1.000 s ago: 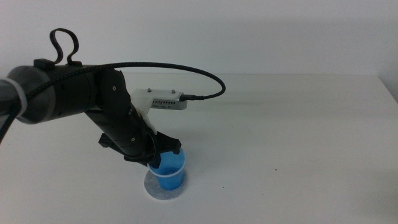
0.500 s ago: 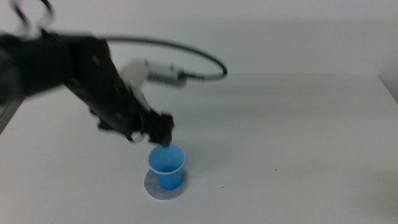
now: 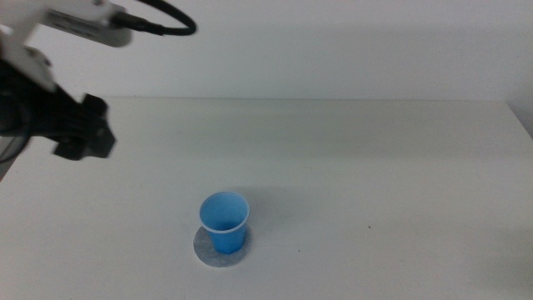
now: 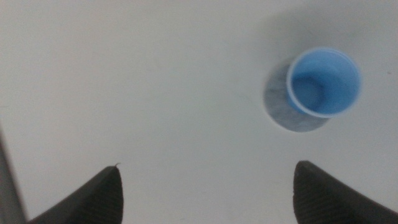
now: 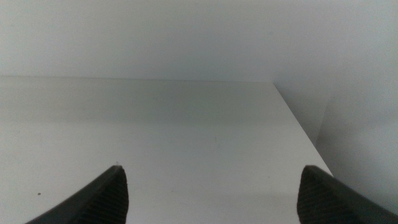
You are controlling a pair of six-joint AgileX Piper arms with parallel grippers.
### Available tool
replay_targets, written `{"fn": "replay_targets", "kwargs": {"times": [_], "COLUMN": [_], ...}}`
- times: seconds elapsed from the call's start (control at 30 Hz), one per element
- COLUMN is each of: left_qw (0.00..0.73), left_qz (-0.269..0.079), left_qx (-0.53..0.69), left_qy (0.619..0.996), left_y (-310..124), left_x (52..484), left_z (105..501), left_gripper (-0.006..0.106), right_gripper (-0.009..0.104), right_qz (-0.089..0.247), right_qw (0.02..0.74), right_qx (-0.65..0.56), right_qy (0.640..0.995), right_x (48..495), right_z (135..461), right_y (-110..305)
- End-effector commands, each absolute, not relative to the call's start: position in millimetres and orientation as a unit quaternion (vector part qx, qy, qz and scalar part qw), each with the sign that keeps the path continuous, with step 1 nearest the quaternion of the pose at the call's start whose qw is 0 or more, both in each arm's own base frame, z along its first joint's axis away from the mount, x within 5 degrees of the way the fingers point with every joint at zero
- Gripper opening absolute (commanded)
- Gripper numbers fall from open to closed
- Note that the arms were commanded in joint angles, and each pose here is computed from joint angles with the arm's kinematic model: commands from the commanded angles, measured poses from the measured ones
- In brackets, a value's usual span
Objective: Place an empty cup on a cup mat.
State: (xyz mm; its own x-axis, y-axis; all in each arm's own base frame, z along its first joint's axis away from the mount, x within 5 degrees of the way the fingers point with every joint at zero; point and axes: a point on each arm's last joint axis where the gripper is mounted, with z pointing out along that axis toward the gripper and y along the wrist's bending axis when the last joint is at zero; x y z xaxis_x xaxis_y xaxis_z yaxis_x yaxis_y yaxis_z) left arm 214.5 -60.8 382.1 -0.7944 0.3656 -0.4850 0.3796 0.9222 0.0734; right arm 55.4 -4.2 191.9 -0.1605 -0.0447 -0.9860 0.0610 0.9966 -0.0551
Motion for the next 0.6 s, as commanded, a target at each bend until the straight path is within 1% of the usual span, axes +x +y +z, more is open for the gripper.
{"fn": "replay_targets", "kwargs": {"times": [0.0, 0.1, 0.13, 0.23, 0.27, 0.4, 0.57], "left_qw": [0.27, 0.274, 0.303, 0.385, 0.41, 0.476, 0.574], "left_qz": [-0.003, 0.008, 0.006, -0.023, -0.025, -0.003, 0.014], "left_qx": [0.19, 0.183, 0.175, 0.13, 0.113, 0.068, 0.046], "left_qy": [0.944, 0.944, 0.937, 0.913, 0.905, 0.877, 0.817], "left_y": [-55.4, -47.7, -43.8, -31.8, -26.4, -9.6, -2.9], "left_x": [204.7, 189.3, 184.3, 165.9, 158.2, 128.3, 96.2], "left_z": [389.8, 387.0, 386.3, 377.9, 372.4, 343.5, 316.6], "left_gripper": [0.094, 0.094, 0.094, 0.094, 0.094, 0.094, 0.094], "right_gripper": [0.093, 0.093, 0.093, 0.093, 0.093, 0.093, 0.093], "right_qz": [-0.045, -0.045, -0.045, -0.045, -0.045, -0.045, -0.045], "right_qw": [0.651, 0.651, 0.651, 0.651, 0.651, 0.651, 0.651], "right_qx": [0.002, 0.002, 0.002, 0.002, 0.002, 0.002, 0.002], "right_qy": [0.758, 0.758, 0.758, 0.758, 0.758, 0.758, 0.758], "right_x": [55.3, 55.3, 55.3, 55.3, 55.3, 55.3, 55.3], "right_z": [191.7, 191.7, 191.7, 191.7, 191.7, 191.7, 191.7], "right_y": [-4.3, -4.3, -4.3, -4.3, -4.3, -4.3, -4.3]}}
